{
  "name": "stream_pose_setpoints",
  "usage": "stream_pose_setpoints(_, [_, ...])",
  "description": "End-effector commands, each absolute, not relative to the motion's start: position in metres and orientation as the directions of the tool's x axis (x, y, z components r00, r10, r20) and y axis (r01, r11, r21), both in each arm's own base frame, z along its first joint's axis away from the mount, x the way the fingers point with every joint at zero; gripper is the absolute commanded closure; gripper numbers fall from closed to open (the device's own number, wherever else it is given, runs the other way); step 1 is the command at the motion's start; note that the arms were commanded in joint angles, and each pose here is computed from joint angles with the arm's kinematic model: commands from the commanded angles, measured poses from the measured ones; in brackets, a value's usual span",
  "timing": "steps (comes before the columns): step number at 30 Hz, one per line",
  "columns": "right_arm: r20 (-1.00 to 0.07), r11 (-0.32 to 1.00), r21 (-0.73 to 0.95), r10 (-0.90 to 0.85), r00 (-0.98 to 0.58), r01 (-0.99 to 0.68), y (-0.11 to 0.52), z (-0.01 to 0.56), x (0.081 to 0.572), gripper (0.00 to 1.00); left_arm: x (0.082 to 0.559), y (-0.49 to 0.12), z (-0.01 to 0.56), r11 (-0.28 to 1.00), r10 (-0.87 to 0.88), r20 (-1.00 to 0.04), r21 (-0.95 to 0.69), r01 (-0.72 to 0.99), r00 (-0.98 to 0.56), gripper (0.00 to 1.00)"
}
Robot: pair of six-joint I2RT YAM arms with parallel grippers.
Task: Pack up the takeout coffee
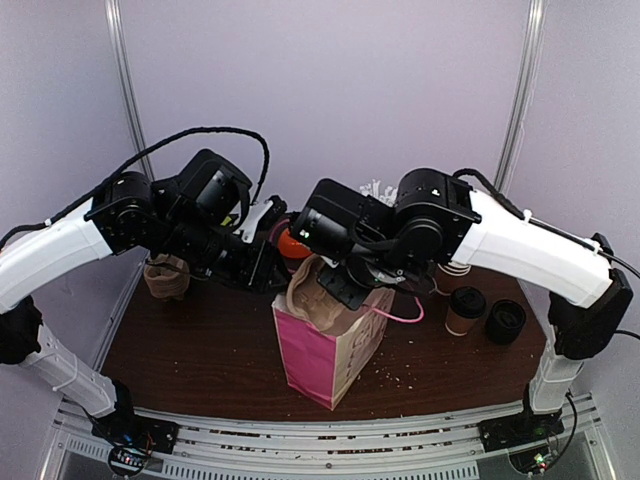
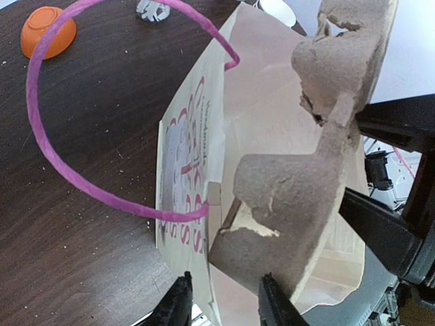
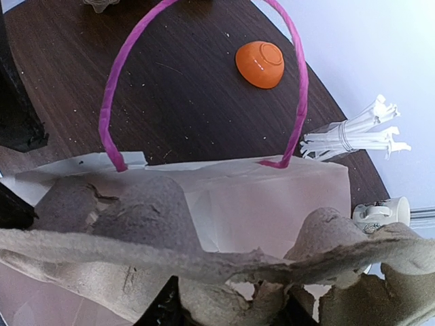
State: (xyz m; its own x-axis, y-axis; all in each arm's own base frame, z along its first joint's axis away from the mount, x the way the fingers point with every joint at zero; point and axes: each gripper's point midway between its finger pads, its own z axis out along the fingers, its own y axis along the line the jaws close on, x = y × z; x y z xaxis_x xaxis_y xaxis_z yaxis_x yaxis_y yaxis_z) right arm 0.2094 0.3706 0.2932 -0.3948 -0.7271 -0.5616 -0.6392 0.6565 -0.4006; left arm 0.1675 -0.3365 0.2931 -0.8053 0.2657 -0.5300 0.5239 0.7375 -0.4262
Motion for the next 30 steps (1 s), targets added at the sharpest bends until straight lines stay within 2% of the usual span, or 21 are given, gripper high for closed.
stream_pose_setpoints(1, [-0.595, 0.673, -0.36, -0.699, -0.396, -0.646, 0.374, 0.295, 0.209, 0.62, 0.167, -0.347, 0.305, 0.699, 0.262, -0.56, -0.452, 0.554, -0.786, 0.63])
stream_pose_setpoints(12, [-0.523, 0.65, -0.281, -0.72, -0.455, -0.706, 0.365, 0.268, 0.188, 0.62, 0.168, -0.343, 0.31, 0.705, 0.238, -0.567, -0.458, 0.542, -0.788, 0.63])
stream_pose_setpoints(22, [-0.472, 0.659, -0.261, -0.724, -0.503, -0.705, 0.363, 0.248, 0.192, 0.62, 0.168, -0.339, 0.314, 0.705, 0.223, -0.579, -0.46, 0.54, -0.784, 0.57])
stream_pose_setpoints(30, [-0.452, 0.674, -0.221, -0.711, -0.538, -0.705, 0.36, 0.25, 0.187, 0.62, 0.175, -0.332, 0.317, 0.729, 0.196, -0.608, -0.434, 0.529, -0.769, 0.58])
